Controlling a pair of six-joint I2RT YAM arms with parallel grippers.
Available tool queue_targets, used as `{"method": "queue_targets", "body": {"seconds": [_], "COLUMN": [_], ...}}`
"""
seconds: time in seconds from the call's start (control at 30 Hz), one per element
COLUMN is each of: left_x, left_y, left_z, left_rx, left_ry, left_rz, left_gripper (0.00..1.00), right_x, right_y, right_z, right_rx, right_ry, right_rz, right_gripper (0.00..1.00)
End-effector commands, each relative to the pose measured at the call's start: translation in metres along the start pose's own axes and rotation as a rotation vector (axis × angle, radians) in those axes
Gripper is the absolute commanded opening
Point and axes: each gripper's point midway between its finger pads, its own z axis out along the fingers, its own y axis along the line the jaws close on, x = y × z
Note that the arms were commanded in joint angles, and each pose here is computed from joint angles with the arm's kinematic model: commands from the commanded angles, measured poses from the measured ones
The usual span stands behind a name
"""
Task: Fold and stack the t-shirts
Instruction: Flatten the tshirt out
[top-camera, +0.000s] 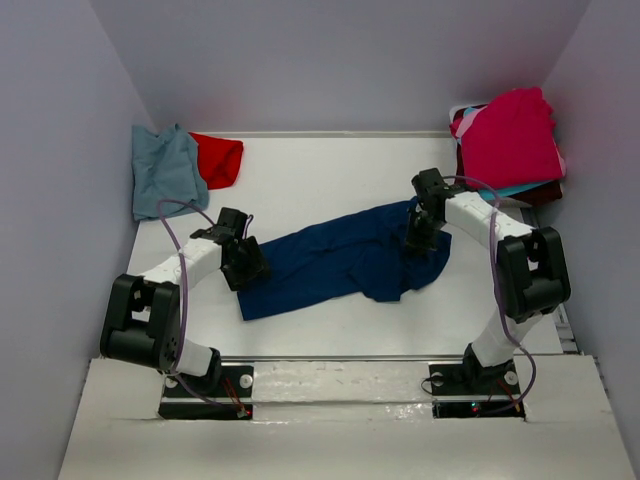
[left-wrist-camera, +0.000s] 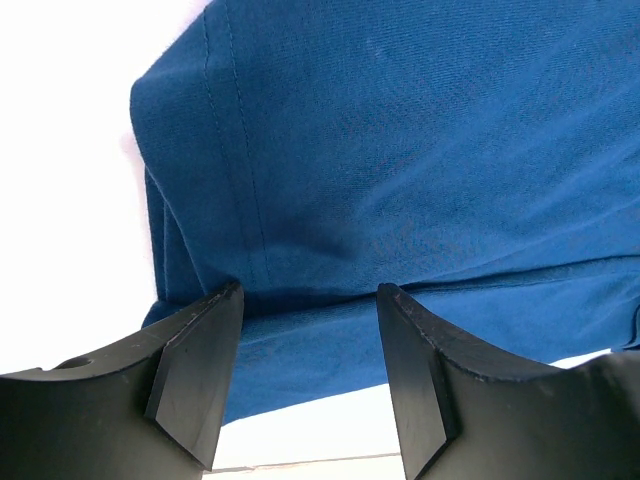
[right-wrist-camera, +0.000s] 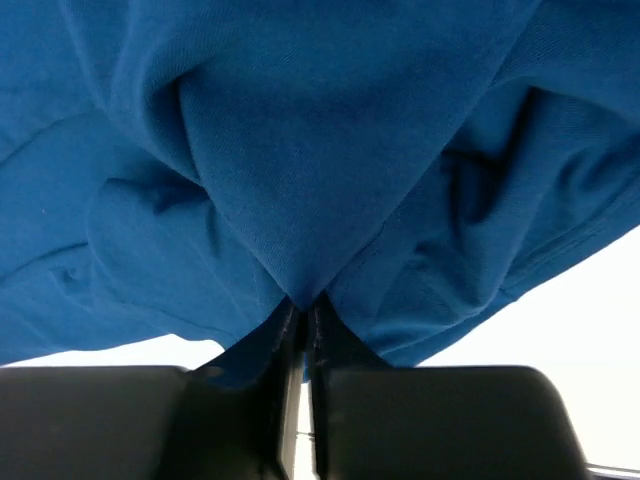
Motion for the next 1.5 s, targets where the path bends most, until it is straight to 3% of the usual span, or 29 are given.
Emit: {"method": "queue_targets", "body": {"seconds": [0.0, 0.53, 0.97, 1.47], "left_x": [-0.009, -0.005, -0.005, -0.002], "left_y": [-0.004, 0.002, 0.002, 0.003], "left_z": [-0.007, -0.009, -0.01, -0.01], "left_rx": [0.004, -0.022, -0.029, -0.032], "left_ry": [-0.022, -0.012, -0.003, 0.008], "left_rz": [0.007, -0.011, -0.015, -0.012], "left_gripper": [0.68, 0.68, 0.68, 0.68], "right_x": [-0.001, -0.105, -0.151, -0.209], "right_y": [0.01, 0.063, 0.083, 0.047], "right_z": [0.005, -0.086, -0.112, -0.148], "right_rx": [-0.028, -0.047, -0.053, -0.042], "right_ry": [-0.008, -0.243, -0.326, -0.444], "right_rz": [-0.012, -0.09, -0.094, 0.029], "right_gripper": [0.07, 0.07, 0.07, 0.07]}}
